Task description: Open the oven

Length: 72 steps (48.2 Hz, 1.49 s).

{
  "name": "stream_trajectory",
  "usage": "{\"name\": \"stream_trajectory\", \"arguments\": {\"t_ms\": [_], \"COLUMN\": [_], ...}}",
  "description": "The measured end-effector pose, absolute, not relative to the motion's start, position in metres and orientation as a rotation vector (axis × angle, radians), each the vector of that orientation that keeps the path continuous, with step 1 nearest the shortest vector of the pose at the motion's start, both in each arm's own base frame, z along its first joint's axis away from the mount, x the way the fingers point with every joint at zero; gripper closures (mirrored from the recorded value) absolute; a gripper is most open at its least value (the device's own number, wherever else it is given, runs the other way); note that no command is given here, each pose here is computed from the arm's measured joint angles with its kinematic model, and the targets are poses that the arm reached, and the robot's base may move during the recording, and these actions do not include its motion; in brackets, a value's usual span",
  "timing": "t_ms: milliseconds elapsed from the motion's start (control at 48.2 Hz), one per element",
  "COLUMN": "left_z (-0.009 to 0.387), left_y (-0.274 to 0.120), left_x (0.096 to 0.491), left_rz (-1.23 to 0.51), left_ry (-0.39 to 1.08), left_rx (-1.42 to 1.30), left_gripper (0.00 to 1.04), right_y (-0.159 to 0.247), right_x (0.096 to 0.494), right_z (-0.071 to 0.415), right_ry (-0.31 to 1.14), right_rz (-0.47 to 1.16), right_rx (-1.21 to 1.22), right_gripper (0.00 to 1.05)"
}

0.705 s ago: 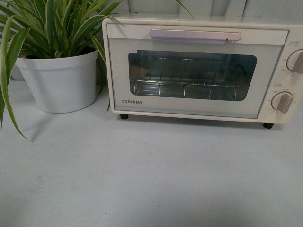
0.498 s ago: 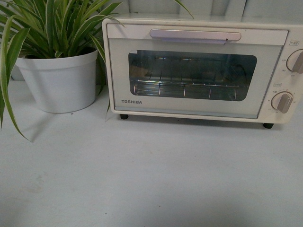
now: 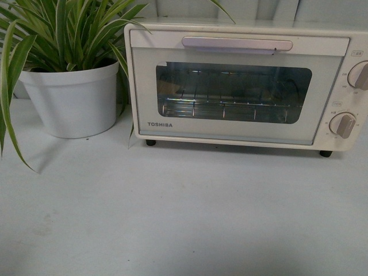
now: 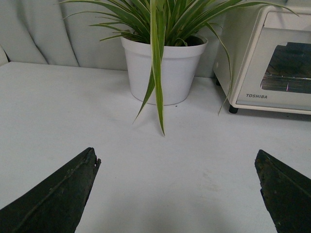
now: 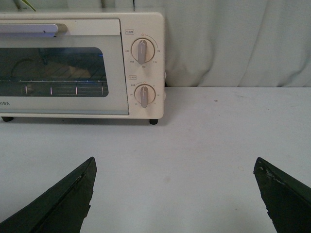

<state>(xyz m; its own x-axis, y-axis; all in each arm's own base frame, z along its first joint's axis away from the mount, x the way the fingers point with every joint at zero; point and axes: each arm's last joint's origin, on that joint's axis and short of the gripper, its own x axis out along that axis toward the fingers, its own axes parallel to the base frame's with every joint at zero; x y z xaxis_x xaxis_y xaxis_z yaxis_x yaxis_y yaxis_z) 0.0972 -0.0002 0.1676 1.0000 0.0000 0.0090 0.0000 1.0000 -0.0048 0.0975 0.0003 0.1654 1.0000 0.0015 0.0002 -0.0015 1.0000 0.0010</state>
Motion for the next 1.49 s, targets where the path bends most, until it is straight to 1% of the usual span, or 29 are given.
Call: {"name": "stream_trajectory", "arguments": {"t_ms": [62,124,228,353,456,602,809,975,1286,1494], "left_z": [0.164,0.161,0.164,0.177,0.188,0.19,0.178,0.174,0.162,0.153], "left_y": [-0.001,-0.004,-0.013,-0.029,-0.056,-0.092,-0.129,-0.155,-0.178,-0.187], "left_x": [0.098,0.101,0.111,0.129,0.156,0.187,0.229,0.251,0.272,0.283], "left_rz": [0.071,0.081,0.023,-0.052,-0.138,-0.232,-0.237,-0.252,-0.223,-0.187], "left_ry": [0.094,0.152,0.228,0.272,0.345,0.451,0.578,0.625,0.683,0.713], "left_rx": [-0.084,-0.165,-0.325,-0.494,-0.63,-0.721,-0.801,-0.833,-0.924,-0.962], "left_gripper": [0.06,0.06,0.06,0.06,0.06,0.06,0.06,0.06,0.06,0.07], "right_y": [0.0,0.0,0.0,0.0,0.0,0.0,0.0,0.0,0.0,0.0], "right_x": [0.097,0.097,0.097,0.097,0.097,0.097,0.097,0.097,0.097,0.097], "right_z": [0.165,0.165,0.165,0.165,0.165,0.165,0.165,0.165,0.165,0.165], "right_ry": [0.0,0.0,0.0,0.0,0.0,0.0,0.0,0.0,0.0,0.0], "right_rz": [0.002,0.001,0.002,0.002,0.002,0.002,0.002,0.002,0.002,0.002], "right_rx": [0.001,0.001,0.001,0.001,0.001,0.001,0.001,0.001,0.001,0.001], "right_gripper": [0.09,0.09,0.09,0.09,0.09,0.09,0.09,0.09,0.09,0.09]}}
